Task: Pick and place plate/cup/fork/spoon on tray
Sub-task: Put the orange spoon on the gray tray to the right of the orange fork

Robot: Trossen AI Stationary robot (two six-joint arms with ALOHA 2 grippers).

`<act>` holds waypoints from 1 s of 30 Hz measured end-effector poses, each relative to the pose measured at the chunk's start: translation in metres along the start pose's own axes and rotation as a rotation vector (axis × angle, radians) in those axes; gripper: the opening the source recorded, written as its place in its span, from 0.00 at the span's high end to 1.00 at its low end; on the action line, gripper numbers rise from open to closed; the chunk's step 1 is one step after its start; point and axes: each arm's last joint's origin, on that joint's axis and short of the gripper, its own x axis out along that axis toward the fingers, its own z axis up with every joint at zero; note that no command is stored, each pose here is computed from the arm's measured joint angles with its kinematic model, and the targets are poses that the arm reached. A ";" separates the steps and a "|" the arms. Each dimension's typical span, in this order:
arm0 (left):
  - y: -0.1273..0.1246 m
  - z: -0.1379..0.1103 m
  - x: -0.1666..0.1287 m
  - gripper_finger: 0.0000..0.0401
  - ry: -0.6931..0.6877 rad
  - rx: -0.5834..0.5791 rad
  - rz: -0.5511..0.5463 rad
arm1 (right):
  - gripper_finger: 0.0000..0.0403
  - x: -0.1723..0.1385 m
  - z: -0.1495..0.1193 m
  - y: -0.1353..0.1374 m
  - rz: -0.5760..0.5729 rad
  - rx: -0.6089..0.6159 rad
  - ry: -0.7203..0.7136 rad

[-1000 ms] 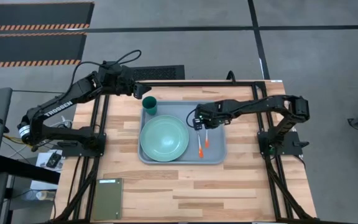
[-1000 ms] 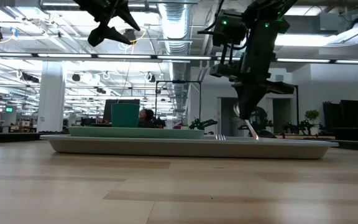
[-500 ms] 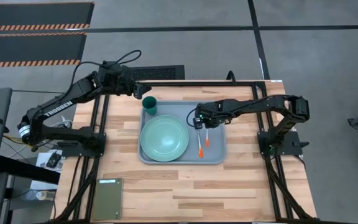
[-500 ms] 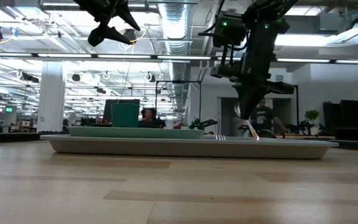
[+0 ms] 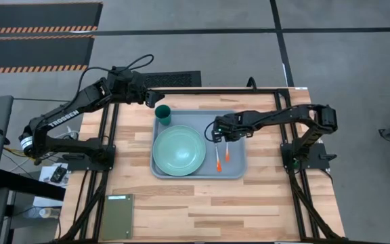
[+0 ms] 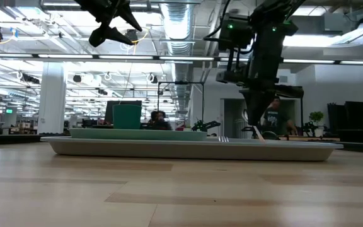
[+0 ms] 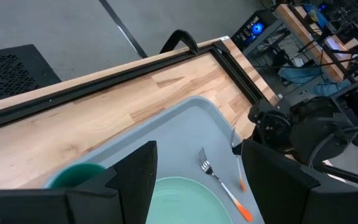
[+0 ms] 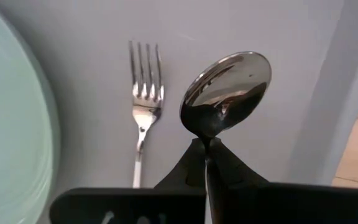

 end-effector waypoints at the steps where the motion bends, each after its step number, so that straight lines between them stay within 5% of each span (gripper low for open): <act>1: 0.000 0.000 0.000 0.45 0.000 0.000 0.000 | 0.98 0.000 -0.001 0.001 0.004 -0.002 0.000; 30: 0.001 0.000 0.000 0.45 -0.011 -0.010 0.017 | 0.98 0.005 -0.033 0.005 0.018 0.031 -0.033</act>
